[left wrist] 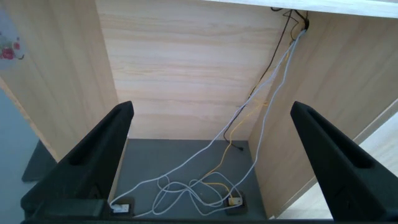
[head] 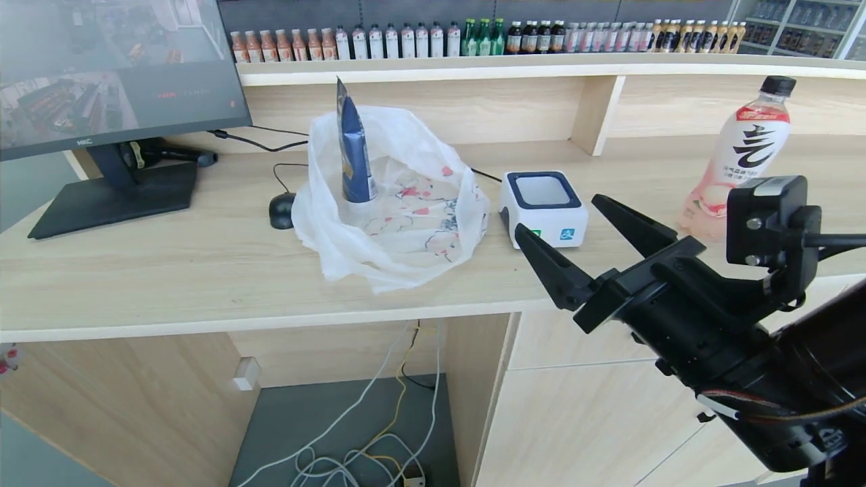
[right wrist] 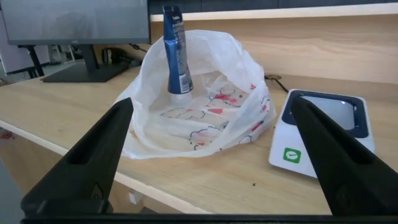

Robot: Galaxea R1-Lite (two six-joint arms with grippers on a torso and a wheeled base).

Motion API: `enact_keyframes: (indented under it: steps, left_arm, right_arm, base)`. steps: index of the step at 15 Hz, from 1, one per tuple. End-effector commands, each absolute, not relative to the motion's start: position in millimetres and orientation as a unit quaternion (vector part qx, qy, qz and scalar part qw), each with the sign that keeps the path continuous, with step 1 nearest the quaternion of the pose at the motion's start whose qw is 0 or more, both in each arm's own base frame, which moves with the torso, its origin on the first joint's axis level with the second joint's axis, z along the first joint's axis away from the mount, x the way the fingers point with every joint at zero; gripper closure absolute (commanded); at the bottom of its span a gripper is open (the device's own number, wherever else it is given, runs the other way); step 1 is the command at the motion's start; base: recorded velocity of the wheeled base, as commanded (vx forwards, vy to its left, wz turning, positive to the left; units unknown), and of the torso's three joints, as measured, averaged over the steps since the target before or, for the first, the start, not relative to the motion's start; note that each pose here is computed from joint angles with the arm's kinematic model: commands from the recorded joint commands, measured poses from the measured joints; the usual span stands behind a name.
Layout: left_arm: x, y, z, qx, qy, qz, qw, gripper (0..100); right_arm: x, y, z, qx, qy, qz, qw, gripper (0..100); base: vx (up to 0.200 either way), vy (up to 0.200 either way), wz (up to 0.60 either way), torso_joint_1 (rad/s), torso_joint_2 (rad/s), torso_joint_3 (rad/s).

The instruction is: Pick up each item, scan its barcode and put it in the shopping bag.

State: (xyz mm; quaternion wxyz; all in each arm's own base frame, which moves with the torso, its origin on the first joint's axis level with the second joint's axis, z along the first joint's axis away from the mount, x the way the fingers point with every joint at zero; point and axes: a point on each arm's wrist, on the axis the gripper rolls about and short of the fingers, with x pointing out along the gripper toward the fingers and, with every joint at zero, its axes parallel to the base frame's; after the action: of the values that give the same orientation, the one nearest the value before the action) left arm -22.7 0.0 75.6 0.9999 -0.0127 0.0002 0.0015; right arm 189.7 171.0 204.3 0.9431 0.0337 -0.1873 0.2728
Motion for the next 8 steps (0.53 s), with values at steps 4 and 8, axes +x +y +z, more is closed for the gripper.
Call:
enact_keyframes:
  steps: [4, 8]
  left_arm:
    - [-22.7, 0.0, 75.7, -0.013, 0.000, 0.002, 1.000, 0]
    - [-22.7, 0.0, 75.7, -0.013, 0.000, 0.002, 1.000, 0]
  right_arm:
    - [190.9, 168.6, 204.9, 0.034, -0.189, 0.268, 0.944, 0]
    - [191.7, 169.4, 205.6, 0.034, -0.190, 0.268, 0.944, 0]
  base:
    - [0.000, -0.200, 0.00, 0.000, 0.00, 0.004]
    - [0.000, -0.200, 0.00, 0.001, 0.00, 0.002]
